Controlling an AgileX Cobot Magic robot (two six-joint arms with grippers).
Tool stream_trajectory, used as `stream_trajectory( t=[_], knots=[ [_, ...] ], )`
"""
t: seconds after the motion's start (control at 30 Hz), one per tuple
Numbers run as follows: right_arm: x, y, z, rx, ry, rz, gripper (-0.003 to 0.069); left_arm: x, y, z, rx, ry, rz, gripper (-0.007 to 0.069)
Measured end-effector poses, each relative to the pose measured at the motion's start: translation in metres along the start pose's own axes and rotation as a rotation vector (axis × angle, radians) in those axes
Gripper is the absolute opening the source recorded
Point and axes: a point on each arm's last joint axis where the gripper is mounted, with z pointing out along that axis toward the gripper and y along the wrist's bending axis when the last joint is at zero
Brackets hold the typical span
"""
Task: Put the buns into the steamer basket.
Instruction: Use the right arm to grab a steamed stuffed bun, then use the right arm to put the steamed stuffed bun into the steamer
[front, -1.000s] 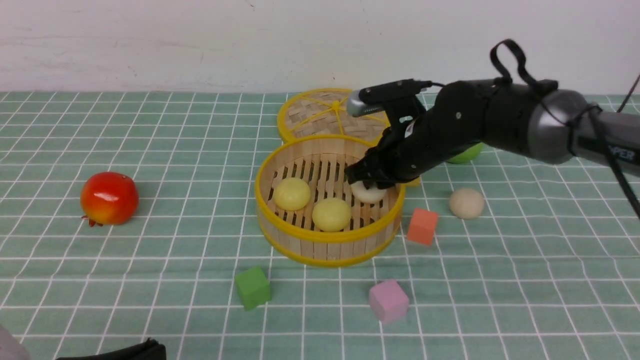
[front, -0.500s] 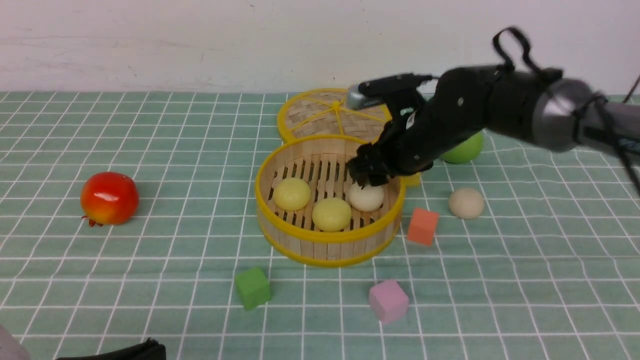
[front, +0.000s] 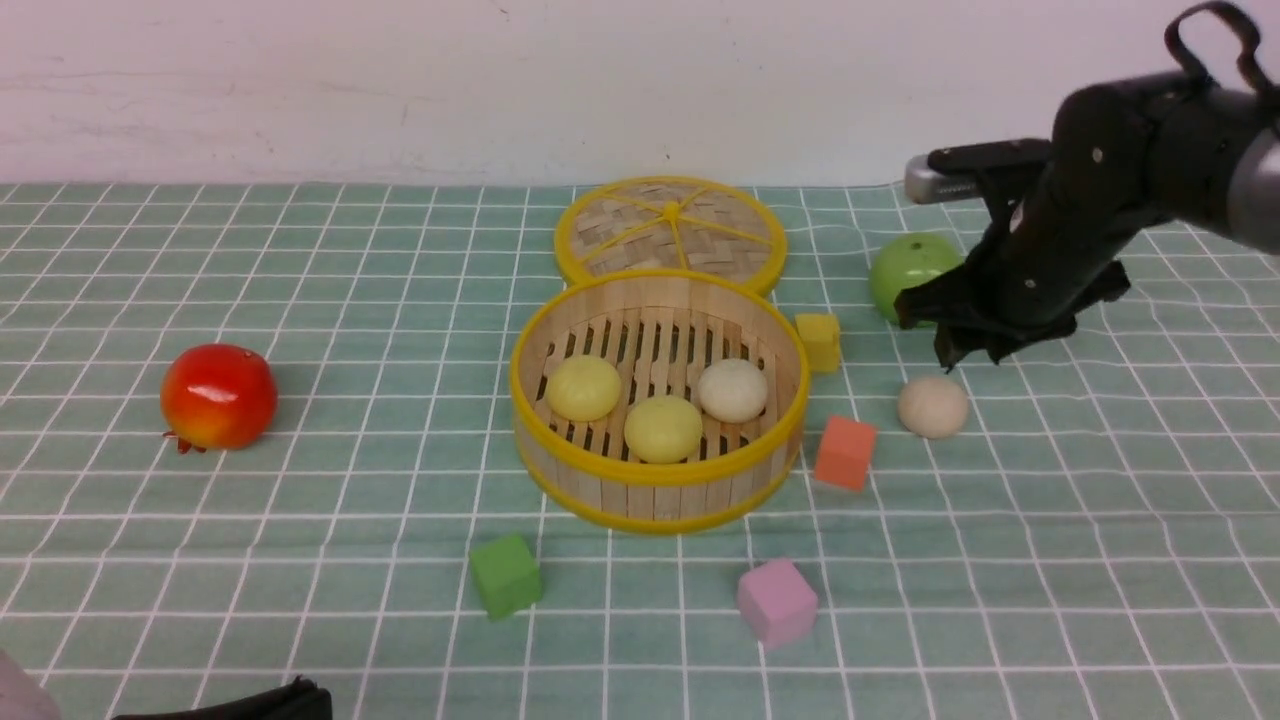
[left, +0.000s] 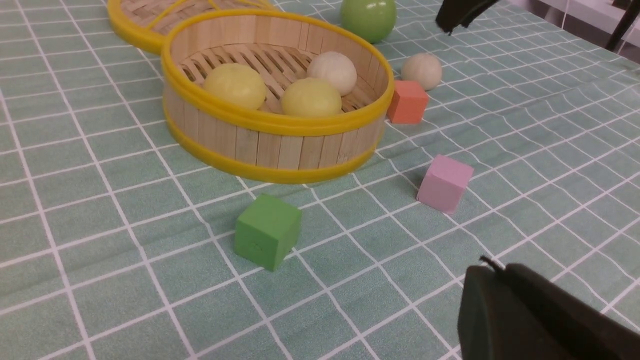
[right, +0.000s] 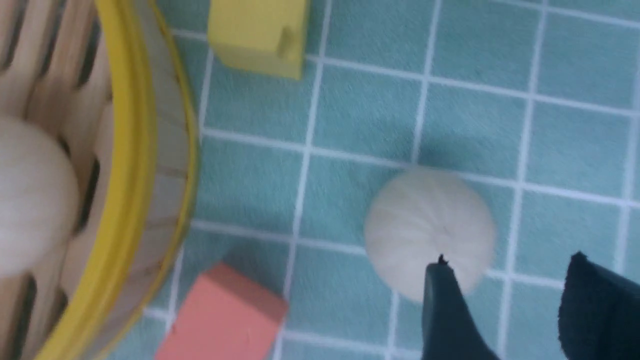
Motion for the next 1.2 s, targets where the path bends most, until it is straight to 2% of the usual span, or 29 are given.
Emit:
stream_trajectory(
  t=[0.2,0.63,0.77,0.87,1.0,1.13,1.2],
  knots=[
    [0.0,-0.003,0.023,-0.053,-0.013,0.029,0.0313,0.0,0.0,0.0,0.0,0.0,0.0,0.0018],
    [0.007,-0.006,0.047,-0.035,0.013,0.003,0.0312,0.0,0.0,0.0,0.0,0.0,0.0,0.0018],
    [0.007,-0.006,0.049,-0.035,0.015,0.003,0.0291,0.0,0.0,0.0,0.0,0.0,0.0,0.0018],
    [0.007,-0.006,0.049,-0.035,0.016,0.002,0.021,0.0,0.0,0.0,0.0,0.0,0.0,0.0018],
    [0.007,-0.006,0.046,-0.035,0.017,-0.029,0.0036,0.0,0.0,0.0,0.0,0.0,0.0,0.0018],
    [0.003,-0.001,0.029,-0.05,0.0,-0.046,0.0007,0.0,0.0,0.0,0.0,0.0,0.0,0.0018],
    [-0.003,0.011,0.01,-0.086,-0.046,-0.064,0.0008,0.0,0.0,0.0,0.0,0.0,0.0,0.0018]
  ],
)
